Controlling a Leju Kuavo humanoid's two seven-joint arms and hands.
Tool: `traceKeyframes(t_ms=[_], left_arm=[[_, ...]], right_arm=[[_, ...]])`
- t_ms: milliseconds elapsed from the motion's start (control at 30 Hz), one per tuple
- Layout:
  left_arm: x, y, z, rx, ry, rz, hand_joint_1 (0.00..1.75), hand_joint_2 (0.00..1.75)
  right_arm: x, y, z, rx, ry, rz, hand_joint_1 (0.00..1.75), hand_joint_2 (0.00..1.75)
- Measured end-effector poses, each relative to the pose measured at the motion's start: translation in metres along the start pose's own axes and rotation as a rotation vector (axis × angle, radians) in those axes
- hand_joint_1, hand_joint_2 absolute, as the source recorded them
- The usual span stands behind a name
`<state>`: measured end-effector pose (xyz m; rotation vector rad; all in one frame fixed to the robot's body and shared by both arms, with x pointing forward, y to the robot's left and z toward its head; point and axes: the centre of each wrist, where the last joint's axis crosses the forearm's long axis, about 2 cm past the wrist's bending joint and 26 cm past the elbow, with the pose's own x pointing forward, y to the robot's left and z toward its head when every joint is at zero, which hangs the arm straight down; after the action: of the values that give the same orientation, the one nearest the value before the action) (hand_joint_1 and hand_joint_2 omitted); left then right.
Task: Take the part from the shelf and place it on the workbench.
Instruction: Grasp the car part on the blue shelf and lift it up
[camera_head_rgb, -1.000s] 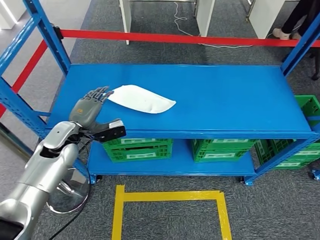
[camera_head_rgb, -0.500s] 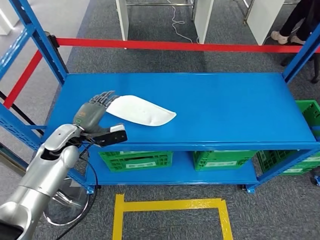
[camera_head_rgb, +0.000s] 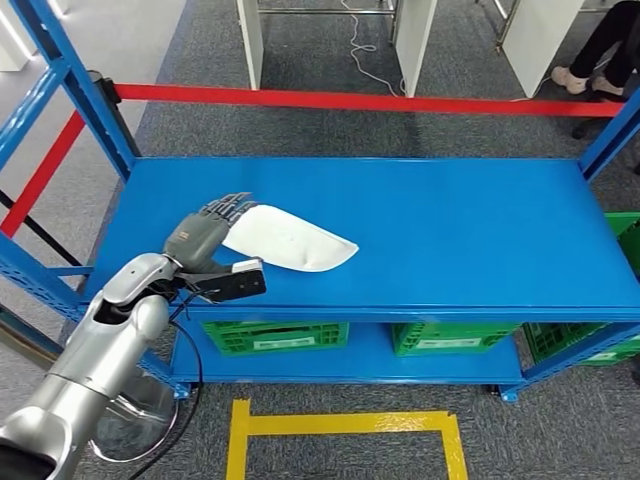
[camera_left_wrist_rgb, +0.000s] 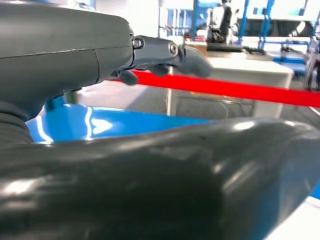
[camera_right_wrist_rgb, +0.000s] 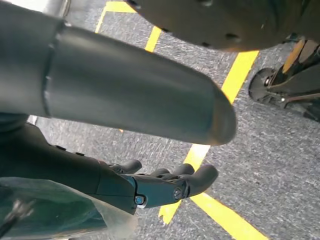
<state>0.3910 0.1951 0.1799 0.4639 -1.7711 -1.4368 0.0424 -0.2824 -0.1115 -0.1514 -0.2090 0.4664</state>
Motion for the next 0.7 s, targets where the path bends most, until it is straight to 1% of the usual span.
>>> traceKeyframes(t_ms=[133, 300, 433, 567, 700], left_arm=[[0.007, -0.003, -0.001, 0.016, -0.06, 0.045, 0.0, 0.0], [0.014, -0.017, 0.003, -0.004, -0.083, 0.073, 0.0, 0.0], [0.017, -0.015, 0.002, 0.001, -0.102, 0.08, 0.0, 1.75], [0.022, -0.015, 0.001, -0.003, -0.143, 0.101, 0.0, 1.75], [0.027, -0.02, 0.0, -0.042, -0.176, 0.111, 0.0, 1.75]], right_arm=[[0.002, 0.002, 0.0, 0.005, -0.009, 0.009, 0.0, 0.0], [0.003, 0.003, 0.0, 0.006, -0.01, 0.02, 0.0, 0.0], [0.004, 0.004, 0.001, 0.011, -0.013, 0.024, 0.0, 0.0], [0.005, 0.005, 0.0, 0.015, -0.016, 0.03, 0.0, 0.0], [0.006, 0.004, 0.0, 0.018, -0.017, 0.039, 0.0, 0.0]])
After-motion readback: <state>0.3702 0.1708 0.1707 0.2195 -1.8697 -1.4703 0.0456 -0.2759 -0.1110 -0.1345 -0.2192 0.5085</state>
